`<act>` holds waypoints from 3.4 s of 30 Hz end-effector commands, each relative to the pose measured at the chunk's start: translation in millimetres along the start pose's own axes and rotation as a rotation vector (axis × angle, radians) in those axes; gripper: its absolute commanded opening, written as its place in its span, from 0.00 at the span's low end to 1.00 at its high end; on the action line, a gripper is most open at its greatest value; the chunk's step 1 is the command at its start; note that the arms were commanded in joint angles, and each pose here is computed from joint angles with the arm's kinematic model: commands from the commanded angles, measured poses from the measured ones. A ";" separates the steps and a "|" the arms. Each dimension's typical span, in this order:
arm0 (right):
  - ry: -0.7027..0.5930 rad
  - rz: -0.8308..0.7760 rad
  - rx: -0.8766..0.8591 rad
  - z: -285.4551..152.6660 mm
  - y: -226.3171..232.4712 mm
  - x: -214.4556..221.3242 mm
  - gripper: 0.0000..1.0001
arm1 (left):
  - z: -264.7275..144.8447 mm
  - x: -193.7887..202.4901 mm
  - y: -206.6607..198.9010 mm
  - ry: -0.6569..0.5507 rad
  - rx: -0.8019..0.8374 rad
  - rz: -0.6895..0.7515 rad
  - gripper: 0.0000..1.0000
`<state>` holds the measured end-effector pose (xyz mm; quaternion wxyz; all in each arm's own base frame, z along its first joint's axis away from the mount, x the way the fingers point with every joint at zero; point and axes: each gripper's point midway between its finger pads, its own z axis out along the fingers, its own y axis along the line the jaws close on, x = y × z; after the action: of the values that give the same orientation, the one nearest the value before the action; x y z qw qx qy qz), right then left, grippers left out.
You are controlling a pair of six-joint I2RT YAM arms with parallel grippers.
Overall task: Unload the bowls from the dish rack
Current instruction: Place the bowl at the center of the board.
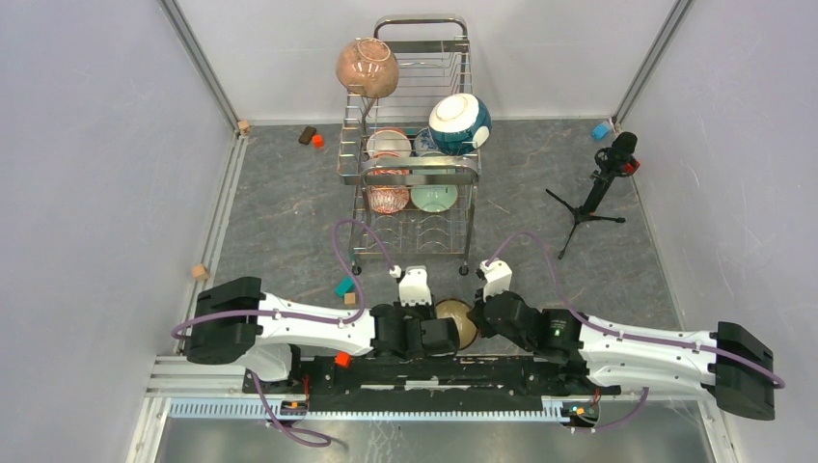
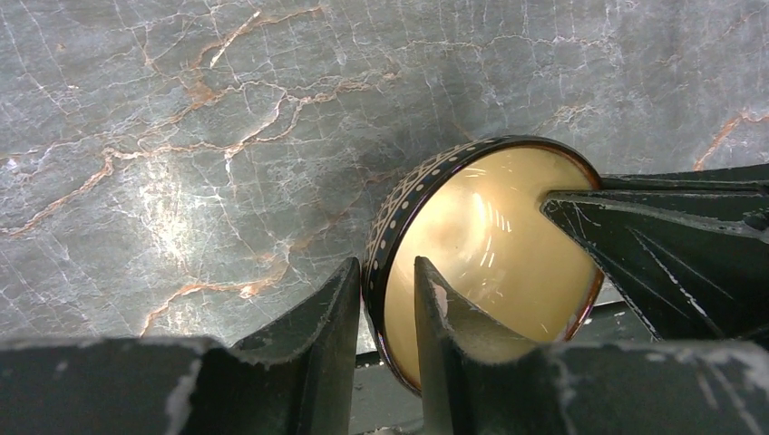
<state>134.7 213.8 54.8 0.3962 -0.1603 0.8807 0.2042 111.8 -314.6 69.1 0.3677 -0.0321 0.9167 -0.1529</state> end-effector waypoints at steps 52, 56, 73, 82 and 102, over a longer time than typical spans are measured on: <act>-0.223 -0.207 -0.305 -21.3 36.2 -31.4 0.88 | -117.9 -211.8 198.8 -0.288 -0.381 0.026 0.02; -0.221 -0.214 -0.327 -20.5 39.6 -28.8 0.88 | -95.9 -220.4 215.1 -0.249 -0.446 -0.052 0.02; -0.240 -0.209 -0.316 -10.1 30.1 -14.3 0.87 | 13.0 -355.1 303.4 -0.428 -0.500 -0.639 0.02; -0.269 -0.218 -0.259 -9.0 19.8 -20.3 0.87 | 81.8 -366.3 365.6 -0.341 -0.484 -0.771 0.02; -0.281 -0.224 -0.202 -9.6 8.4 -23.6 0.87 | 128.4 -353.5 407.5 -0.259 -0.535 -0.812 0.02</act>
<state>136.0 220.6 74.6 0.5060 -0.2691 0.7721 0.2745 450.5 92.3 67.6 0.3224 -0.4849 0.8129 -0.0129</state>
